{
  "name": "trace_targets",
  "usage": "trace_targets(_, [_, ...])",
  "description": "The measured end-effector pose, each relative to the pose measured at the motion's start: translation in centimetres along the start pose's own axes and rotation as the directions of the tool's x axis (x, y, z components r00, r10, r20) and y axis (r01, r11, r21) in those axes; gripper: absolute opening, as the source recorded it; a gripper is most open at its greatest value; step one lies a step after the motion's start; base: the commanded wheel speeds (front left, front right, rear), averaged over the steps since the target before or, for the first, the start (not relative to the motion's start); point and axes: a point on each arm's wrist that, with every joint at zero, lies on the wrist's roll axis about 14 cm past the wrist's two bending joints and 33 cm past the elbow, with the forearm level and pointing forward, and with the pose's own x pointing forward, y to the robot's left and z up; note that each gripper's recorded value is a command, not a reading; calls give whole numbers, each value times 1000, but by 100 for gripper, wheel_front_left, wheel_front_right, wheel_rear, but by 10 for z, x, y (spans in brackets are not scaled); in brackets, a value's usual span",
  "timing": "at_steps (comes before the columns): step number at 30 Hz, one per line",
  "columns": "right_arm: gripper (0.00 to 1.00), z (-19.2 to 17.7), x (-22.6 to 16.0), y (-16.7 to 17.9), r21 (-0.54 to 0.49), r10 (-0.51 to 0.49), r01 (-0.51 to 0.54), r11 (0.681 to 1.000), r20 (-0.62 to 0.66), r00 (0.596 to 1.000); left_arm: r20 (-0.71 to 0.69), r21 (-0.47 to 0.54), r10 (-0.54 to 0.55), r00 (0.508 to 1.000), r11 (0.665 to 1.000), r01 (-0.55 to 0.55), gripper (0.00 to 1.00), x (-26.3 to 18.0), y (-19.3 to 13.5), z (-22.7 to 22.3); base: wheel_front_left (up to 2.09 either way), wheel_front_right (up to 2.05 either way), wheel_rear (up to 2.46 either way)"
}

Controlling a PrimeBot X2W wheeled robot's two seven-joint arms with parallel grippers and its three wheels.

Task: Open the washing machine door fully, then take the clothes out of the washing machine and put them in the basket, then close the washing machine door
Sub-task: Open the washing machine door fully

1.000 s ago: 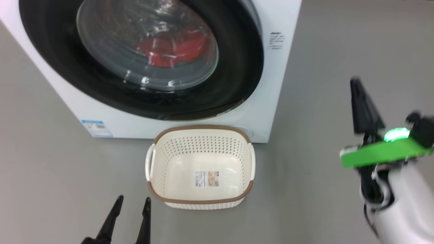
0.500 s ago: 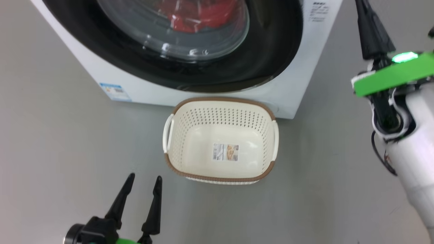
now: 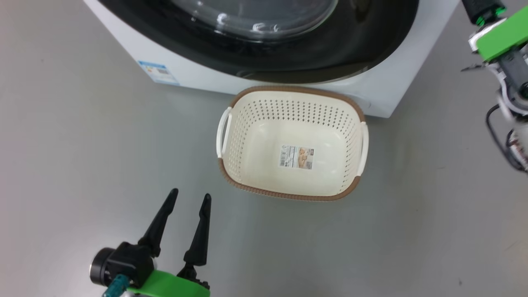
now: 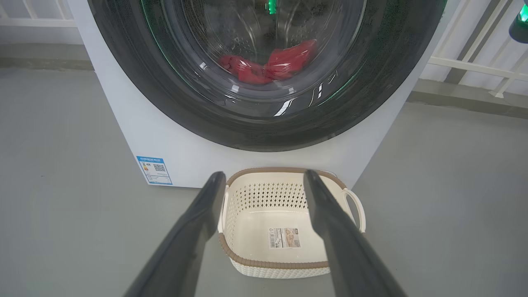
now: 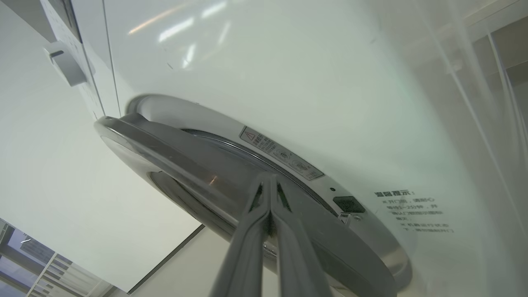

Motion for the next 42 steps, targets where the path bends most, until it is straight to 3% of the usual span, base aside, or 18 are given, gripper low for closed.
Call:
trace_targets(7, [0, -21, 17, -6, 82, 30, -16, 996, -172, 985, -16, -8, 17, 1000, 1000, -17, 100, 5, 7, -5, 0, 0, 0])
trace_targets(13, [0, -26, 27, -9, 132, 44, -14, 991, -228, 973, -32, -12, 27, 999, 1000, -28, 100, 5, 10, -10, 0, 0, 0])
trace_targets(27, [0, -34, 25, -4, 123, 40, -2, 992, -314, 949, -27, -22, 23, 999, 999, -23, 100, 2, 8, -7, 0, 0, 0])
trace_targets(42, [0, -53, -7, 16, 97, 45, -7, 995, -387, 921, 32, -30, 14, 999, 999, -13, 100, -9, 5, 13, 0, 0, 0])
